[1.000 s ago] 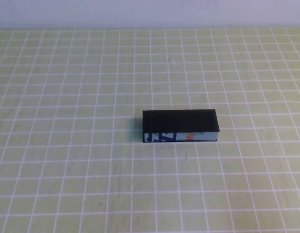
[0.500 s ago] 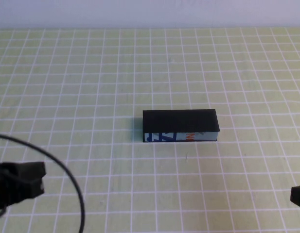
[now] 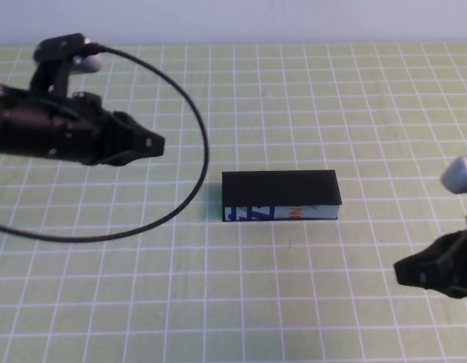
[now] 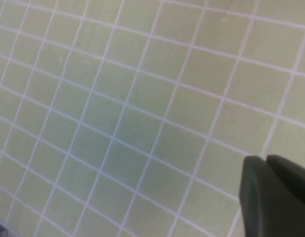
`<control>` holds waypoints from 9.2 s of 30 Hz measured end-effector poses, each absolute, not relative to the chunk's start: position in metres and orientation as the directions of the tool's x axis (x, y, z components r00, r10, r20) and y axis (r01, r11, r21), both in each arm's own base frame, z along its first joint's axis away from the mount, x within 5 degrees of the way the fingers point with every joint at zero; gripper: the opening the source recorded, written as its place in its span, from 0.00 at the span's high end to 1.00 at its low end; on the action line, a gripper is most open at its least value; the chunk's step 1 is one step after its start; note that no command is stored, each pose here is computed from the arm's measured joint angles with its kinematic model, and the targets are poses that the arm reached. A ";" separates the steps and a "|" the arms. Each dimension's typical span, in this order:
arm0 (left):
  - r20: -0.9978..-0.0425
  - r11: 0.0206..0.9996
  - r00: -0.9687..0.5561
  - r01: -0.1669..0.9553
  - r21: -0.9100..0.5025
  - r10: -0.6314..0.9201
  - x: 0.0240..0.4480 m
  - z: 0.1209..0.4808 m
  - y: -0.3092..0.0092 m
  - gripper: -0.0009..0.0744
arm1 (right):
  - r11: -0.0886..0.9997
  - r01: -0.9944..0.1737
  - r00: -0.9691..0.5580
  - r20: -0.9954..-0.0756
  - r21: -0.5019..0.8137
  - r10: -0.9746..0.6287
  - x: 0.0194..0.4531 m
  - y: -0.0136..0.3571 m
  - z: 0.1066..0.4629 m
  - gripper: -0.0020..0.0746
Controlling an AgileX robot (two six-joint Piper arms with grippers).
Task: Take glasses out of glasses case
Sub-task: Pick up the glasses from the glasses case
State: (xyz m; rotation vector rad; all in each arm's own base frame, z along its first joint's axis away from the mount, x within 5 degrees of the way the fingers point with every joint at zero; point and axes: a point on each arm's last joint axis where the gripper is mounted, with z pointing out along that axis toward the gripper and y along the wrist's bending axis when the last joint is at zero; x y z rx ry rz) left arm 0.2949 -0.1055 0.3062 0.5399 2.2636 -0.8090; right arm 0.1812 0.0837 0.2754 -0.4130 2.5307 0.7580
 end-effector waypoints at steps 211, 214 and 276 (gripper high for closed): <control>-0.894 0.425 -0.304 0.893 -0.147 0.330 0.384 0.145 -0.184 0.99 | 0.366 -0.811 -0.052 -0.567 -0.456 -0.822 0.347 0.212 0.201 0.96; -0.893 0.427 -0.306 0.892 -0.148 0.330 0.384 0.145 -0.184 0.99 | 0.377 -0.803 -0.052 -0.576 -0.461 -0.816 0.348 0.212 0.204 0.95; -0.885 0.459 -0.366 0.864 -0.208 0.287 0.386 0.146 -0.184 0.99 | 0.816 -0.462 -0.278 -0.817 -0.347 -0.505 0.379 0.204 0.198 0.63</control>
